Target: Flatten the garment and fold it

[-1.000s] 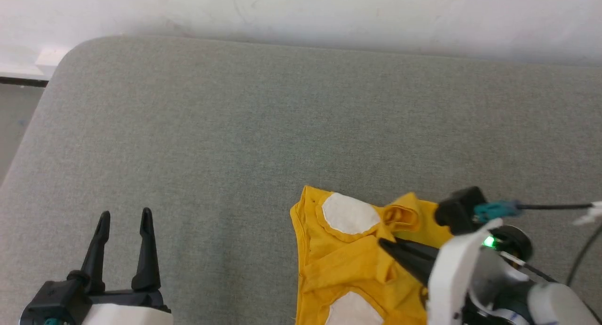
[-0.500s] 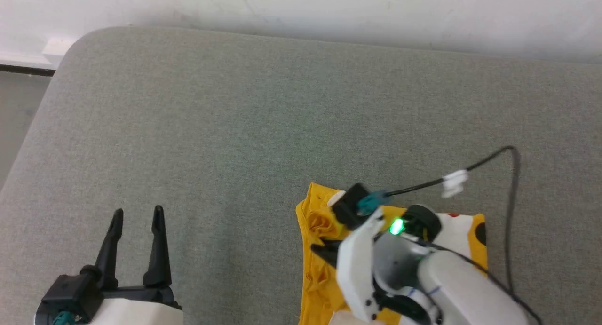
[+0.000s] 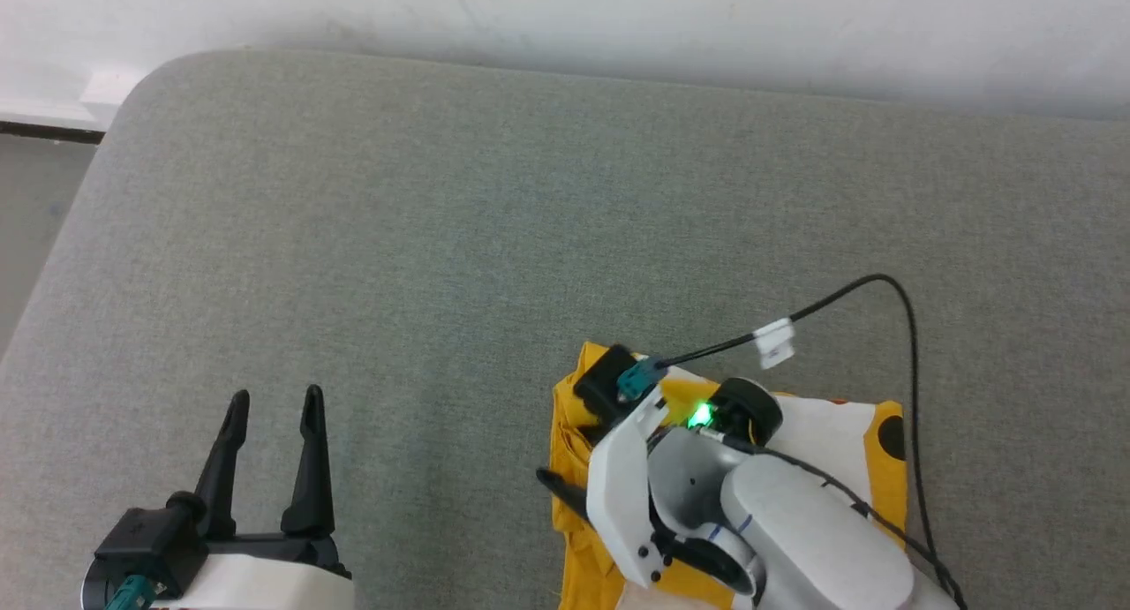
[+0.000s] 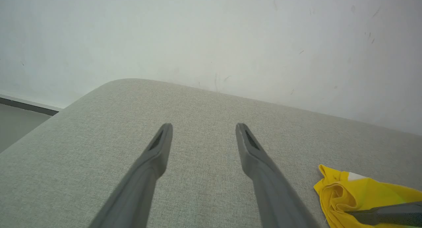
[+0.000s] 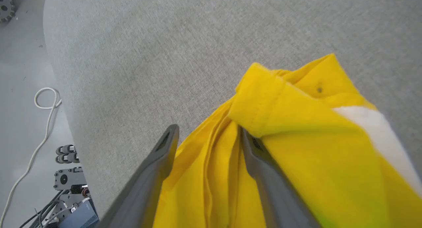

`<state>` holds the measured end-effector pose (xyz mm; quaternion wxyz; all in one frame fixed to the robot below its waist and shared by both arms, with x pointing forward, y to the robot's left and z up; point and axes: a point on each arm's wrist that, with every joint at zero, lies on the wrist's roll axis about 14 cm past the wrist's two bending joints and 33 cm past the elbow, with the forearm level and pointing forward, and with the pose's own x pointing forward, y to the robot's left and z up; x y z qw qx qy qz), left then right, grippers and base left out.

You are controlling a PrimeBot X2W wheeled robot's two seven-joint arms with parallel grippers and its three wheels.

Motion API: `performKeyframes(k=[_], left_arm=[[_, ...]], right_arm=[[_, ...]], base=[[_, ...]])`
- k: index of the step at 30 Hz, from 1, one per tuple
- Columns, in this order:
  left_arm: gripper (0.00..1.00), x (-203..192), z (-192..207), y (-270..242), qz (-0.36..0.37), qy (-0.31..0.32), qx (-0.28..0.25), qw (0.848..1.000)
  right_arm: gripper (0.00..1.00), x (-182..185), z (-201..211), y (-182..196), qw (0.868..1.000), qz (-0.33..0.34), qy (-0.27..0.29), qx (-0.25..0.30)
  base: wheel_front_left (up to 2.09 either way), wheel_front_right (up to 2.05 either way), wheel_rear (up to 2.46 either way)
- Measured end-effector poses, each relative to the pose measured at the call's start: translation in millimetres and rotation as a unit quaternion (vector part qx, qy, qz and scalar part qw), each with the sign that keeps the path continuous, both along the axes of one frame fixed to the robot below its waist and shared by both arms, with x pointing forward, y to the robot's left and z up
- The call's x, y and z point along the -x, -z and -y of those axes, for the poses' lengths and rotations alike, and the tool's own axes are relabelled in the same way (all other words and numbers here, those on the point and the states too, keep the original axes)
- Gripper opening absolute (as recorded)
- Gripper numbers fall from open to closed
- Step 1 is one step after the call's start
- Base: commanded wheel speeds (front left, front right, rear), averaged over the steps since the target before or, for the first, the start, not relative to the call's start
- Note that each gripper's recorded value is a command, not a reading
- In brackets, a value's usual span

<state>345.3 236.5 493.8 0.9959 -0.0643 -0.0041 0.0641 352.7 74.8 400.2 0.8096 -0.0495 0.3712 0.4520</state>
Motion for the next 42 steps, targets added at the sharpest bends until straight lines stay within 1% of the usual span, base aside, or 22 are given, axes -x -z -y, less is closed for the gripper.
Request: performKeyframes(k=[2,4,6,7,8,10,12,14,16,19,23,26,34,38,39,40,41,42], left_arm=[[1.0,-1,1,0,0.001,0.002,0.001,1.0],[1.0,-2,2,-1,0.003,0.003,0.001,1.0],[1.0,-3,3,-2,0.005,0.006,0.001,1.0],[1.0,-4,3,-3,0.006,0.007,0.0,1.0],[1.0,-5,4,-4,0.008,0.009,0.0,1.0],[1.0,-6,6,-6,0.012,0.013,-0.002,1.0],[1.0,-8,9,-10,0.018,0.019,-0.004,1.0],[1.0,-11,12,-13,0.023,0.025,-0.004,0.999],[1.0,-12,13,-15,0.026,0.029,-0.006,0.999],[1.0,-14,17,-15,0.025,0.037,-0.007,0.999],[1.0,-17,20,-14,0.024,0.043,-0.006,0.999],[1.0,-17,21,-12,0.02,0.045,-0.007,0.999],[1.0,-12,14,-14,0.016,0.039,-0.014,0.999],[1.0,-10,9,-17,0.016,0.035,-0.022,0.999],[1.0,-10,7,-18,0.016,0.034,-0.024,0.999],[1.0,-9,6,-19,0.016,0.034,-0.025,0.999],[1.0,-9,6,-20,0.017,0.033,-0.026,0.999],[1.0,-9,5,-21,0.018,0.033,-0.028,0.999]], right_arm=[[1.0,-9,-1,-14,0.999,0.008,0.022,-0.036],[1.0,-21,1,-34,0.995,0.029,0.048,-0.078],[1.0,-37,15,-53,0.989,0.061,0.082,-0.11],[1.0,-46,28,-60,0.984,0.078,0.106,-0.119],[1.0,-55,46,-64,0.979,0.097,0.132,-0.121],[1.0,-67,89,-67,0.968,0.133,0.183,-0.105],[1.0,-70,135,-66,0.957,0.166,0.228,-0.068],[1.0,-63,173,-64,0.946,0.182,0.264,-0.036],[1.0,-50,197,-60,0.938,0.173,0.298,-0.019],[1.0,-26,218,-48,0.931,0.143,0.335,-0.003],[1.0,6,223,-23,0.933,0.079,0.352,0.016],[1.0,23,217,-10,0.932,0.035,0.361,0.012],[1.0,34,210,12,0.929,-0.009,0.371,0.011],[1.0,31,206,21,0.927,-0.023,0.374,0.008],[0.67,29,204,22,0.927,-0.028,0.374,0.003],[0.07,27,202,23,0.927,-0.03,0.374,-0.001],[0.0,25,201,23,0.927,-0.028,0.374,-0.003],[0.0,23,199,24,0.928,-0.028,0.372,-0.004]], base=[[0.0,0.0,0.0],[0.0,0.0,0.0],[0.0,0.0,0.0],[0.0,0.0,0.0],[0.0,0.0,0.0],[0.0,0.0,0.0],[0.0,0.0,0.0],[0.0,0.0,0.0],[0.0,0.0,0.0],[0.0,0.0,0.0],[0.0,0.0,0.0],[0.0,0.0,0.0],[0.0,0.0,0.0],[0.0,0.0,0.0],[0.0,0.0,0.0],[0.0,0.0,0.0],[0.0,0.0,0.0],[0.0,0.0,0.0]])
